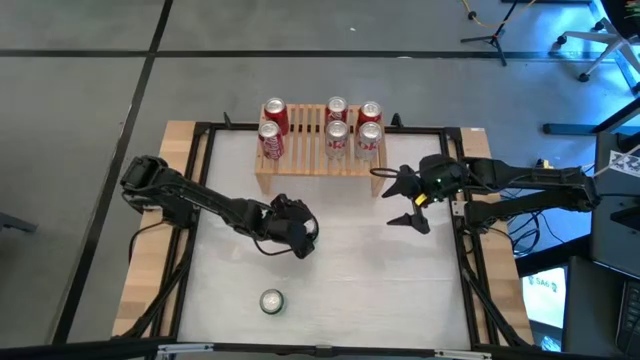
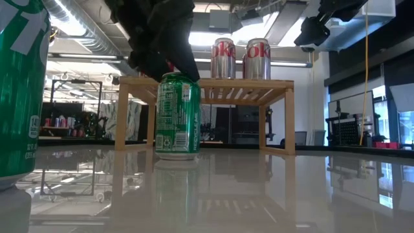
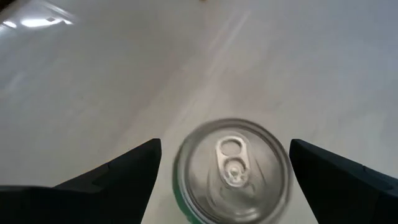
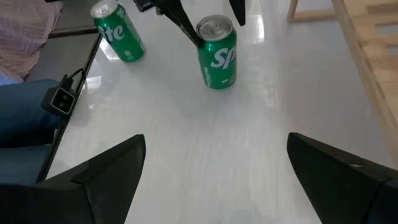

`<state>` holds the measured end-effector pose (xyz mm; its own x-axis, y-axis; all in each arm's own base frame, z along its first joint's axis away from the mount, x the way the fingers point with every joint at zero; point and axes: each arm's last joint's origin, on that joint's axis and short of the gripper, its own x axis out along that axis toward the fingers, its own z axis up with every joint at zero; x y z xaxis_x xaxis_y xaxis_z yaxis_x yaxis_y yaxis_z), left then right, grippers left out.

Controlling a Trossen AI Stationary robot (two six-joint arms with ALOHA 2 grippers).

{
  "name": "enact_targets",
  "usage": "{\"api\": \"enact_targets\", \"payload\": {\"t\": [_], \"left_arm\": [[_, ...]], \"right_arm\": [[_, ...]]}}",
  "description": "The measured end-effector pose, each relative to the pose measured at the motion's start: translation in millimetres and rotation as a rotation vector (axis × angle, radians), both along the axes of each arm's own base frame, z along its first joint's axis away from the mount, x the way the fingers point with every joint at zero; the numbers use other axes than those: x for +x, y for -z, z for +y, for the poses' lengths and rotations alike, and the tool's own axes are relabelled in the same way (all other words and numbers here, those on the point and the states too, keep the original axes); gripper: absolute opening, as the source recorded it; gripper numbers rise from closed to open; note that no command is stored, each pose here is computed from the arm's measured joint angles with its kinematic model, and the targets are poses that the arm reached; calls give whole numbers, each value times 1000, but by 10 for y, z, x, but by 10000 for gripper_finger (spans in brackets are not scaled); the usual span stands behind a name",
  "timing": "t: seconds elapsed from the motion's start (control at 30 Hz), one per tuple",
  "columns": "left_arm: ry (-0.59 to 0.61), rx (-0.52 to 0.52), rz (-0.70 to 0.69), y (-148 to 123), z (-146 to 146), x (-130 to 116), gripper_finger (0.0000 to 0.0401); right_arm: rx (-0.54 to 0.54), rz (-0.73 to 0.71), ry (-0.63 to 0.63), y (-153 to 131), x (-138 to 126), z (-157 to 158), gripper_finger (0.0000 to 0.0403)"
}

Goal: Place canned beverage on shelf
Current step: Put the top green soda can on the shelf

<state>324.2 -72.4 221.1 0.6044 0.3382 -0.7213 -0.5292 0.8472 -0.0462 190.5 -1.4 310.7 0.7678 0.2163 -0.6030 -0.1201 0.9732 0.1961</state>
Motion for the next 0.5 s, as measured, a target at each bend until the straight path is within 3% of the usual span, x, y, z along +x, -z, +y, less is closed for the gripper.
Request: {"api": "enact_targets", "payload": {"t": [0.17, 0.5], "left_arm": [[48, -80, 28, 13, 7, 2, 345], [57, -124, 44, 20, 90, 20, 343]], "right_arm": [[-1, 5, -1, 12, 20, -2, 386], [-2, 16, -2, 33, 45, -3, 386]]}}
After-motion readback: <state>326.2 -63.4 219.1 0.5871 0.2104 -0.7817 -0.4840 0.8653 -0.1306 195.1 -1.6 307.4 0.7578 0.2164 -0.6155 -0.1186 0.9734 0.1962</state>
